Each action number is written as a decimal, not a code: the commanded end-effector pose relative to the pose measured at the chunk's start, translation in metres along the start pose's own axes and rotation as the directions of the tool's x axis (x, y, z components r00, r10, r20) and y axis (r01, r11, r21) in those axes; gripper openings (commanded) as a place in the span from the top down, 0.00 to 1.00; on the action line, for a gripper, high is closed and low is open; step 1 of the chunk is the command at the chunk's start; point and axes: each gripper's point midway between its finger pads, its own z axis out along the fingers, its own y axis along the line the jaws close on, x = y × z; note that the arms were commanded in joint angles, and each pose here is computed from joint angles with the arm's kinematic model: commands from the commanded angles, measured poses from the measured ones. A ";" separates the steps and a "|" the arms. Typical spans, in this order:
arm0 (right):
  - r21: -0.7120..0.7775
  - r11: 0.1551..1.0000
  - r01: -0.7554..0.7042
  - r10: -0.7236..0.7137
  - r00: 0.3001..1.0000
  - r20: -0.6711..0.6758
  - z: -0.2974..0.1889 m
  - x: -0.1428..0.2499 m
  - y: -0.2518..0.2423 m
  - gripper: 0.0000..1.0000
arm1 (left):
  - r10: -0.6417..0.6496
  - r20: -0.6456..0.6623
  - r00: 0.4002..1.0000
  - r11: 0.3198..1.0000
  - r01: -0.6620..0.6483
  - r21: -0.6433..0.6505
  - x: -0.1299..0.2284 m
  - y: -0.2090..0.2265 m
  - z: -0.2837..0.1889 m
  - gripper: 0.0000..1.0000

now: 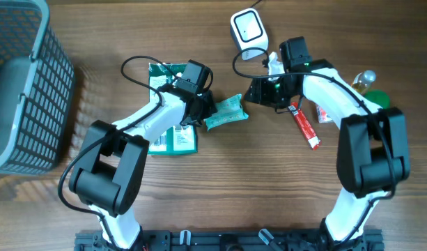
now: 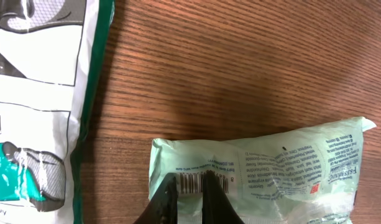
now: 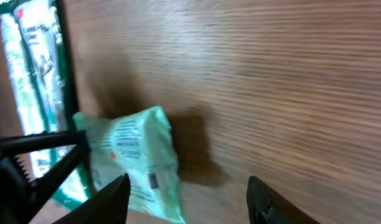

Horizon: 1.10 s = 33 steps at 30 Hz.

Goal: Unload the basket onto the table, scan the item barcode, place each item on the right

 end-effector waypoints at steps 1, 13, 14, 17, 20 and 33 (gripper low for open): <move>-0.136 0.991 -0.002 -0.011 0.995 -0.095 0.025 0.025 0.011 0.40 | -0.016 -0.023 1.000 0.999 0.016 -0.032 0.007 0.009 0.012 0.92; -0.354 0.934 0.038 -0.065 0.996 -0.063 0.042 0.045 0.026 0.48 | -0.017 -0.023 1.000 0.999 0.016 -0.034 0.007 0.009 0.012 0.92; -0.356 0.933 0.041 -0.065 0.996 -0.055 0.044 0.046 0.025 0.49 | -0.017 -0.025 1.000 0.999 0.016 -0.035 0.007 0.010 0.012 0.92; -0.362 0.931 0.053 -0.072 0.997 -0.037 0.045 0.045 0.025 0.51 | -0.017 -0.028 0.999 0.999 0.016 -0.038 0.008 0.010 0.012 0.91; -0.362 0.931 0.055 -0.073 0.997 -0.035 0.045 0.045 0.025 0.56 | -0.014 -0.028 0.999 0.999 0.013 -0.039 0.008 0.011 0.012 0.91; -0.347 0.928 0.140 -0.125 0.990 0.065 0.045 0.025 0.026 0.59 | -0.014 -0.014 1.000 0.998 0.013 -0.066 0.006 0.016 0.012 0.90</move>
